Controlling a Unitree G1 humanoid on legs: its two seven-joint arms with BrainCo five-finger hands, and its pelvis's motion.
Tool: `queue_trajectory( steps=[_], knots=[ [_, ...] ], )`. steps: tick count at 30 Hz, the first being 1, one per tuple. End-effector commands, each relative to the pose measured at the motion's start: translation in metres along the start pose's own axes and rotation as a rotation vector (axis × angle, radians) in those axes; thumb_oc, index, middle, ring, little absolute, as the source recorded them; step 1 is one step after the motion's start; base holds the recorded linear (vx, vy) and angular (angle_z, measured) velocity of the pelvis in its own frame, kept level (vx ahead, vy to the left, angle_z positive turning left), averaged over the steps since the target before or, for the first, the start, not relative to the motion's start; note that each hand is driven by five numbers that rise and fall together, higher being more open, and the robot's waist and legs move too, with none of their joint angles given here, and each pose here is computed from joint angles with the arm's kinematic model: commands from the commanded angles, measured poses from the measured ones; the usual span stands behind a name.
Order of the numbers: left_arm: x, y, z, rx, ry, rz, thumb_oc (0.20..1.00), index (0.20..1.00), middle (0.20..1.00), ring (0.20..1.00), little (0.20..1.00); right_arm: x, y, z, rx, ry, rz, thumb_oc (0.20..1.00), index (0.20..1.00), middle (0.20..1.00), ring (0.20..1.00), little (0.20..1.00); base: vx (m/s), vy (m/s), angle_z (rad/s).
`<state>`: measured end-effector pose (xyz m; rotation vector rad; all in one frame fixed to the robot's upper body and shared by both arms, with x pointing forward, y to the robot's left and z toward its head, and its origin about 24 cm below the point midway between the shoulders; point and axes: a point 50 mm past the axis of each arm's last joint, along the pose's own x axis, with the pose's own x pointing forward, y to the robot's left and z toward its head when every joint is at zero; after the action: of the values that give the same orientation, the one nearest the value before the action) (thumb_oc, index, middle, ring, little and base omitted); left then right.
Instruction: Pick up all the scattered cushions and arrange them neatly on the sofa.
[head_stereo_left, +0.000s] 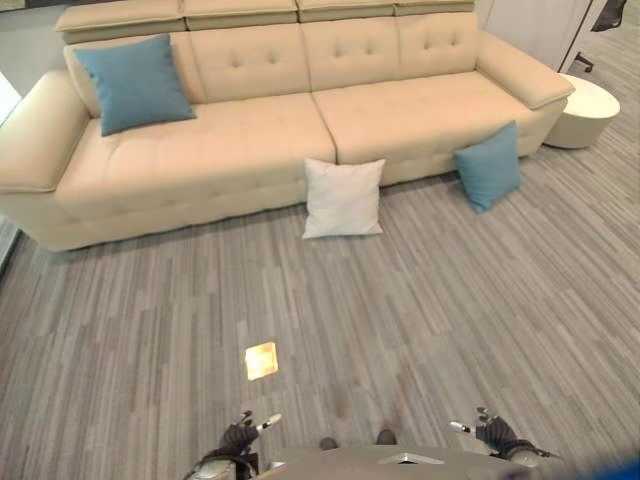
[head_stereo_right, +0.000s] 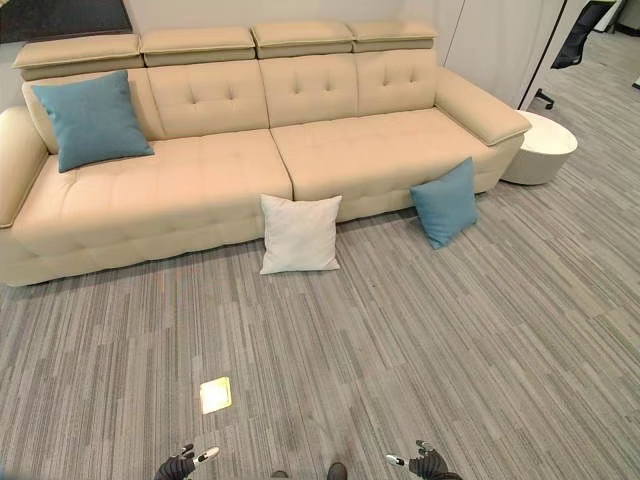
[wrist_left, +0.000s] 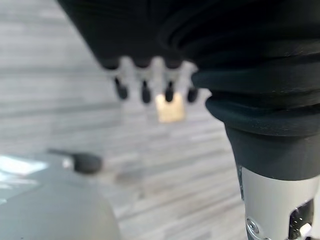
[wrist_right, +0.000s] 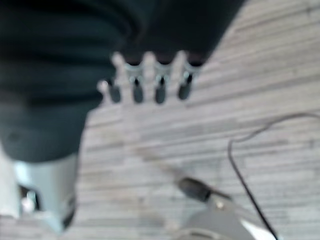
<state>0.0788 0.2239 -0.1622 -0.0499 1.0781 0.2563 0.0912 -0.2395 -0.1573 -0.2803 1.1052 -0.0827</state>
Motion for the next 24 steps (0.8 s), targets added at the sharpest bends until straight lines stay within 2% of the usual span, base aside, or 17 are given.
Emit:
queue_trajectory(
  steps=[1, 14, 20, 24],
  knots=[
    [0.006, -0.001, 0.018, 0.014, -0.028, -0.005, 1.0, 1.0, 1.0, 1.0, 1.0, 0.004, -0.006, 0.018, -0.04, -0.049, -0.016, 1.0, 1.0, 1.0, 1.0, 1.0, 0.03, -0.027, 0.03],
    [0.007, -0.001, 0.018, 0.024, -0.016, -0.006, 1.0, 1.0, 1.0, 1.0, 1.0, 0.004, -0.004, 0.017, -0.054, -0.045, -0.006, 1.0, 1.0, 1.0, 1.0, 1.0, 0.03, -0.05, 0.05],
    [0.012, -0.006, 0.044, -0.007, -0.088, -0.007, 1.0, 1.0, 1.0, 1.0, 1.0, 0.007, -0.008, 0.035, -0.024, -0.099, -0.029, 1.0, 1.0, 1.0, 1.0, 1.0, -0.04, -0.076, 0.28],
    [0.012, -0.003, 0.045, -0.046, -0.086, 0.015, 1.0, 1.0, 1.0, 1.0, 1.0, 0.007, -0.009, 0.038, 0.006, -0.108, -0.039, 1.0, 1.0, 1.0, 1.0, 1.0, 0.12, -0.001, 0.15]
  ],
)
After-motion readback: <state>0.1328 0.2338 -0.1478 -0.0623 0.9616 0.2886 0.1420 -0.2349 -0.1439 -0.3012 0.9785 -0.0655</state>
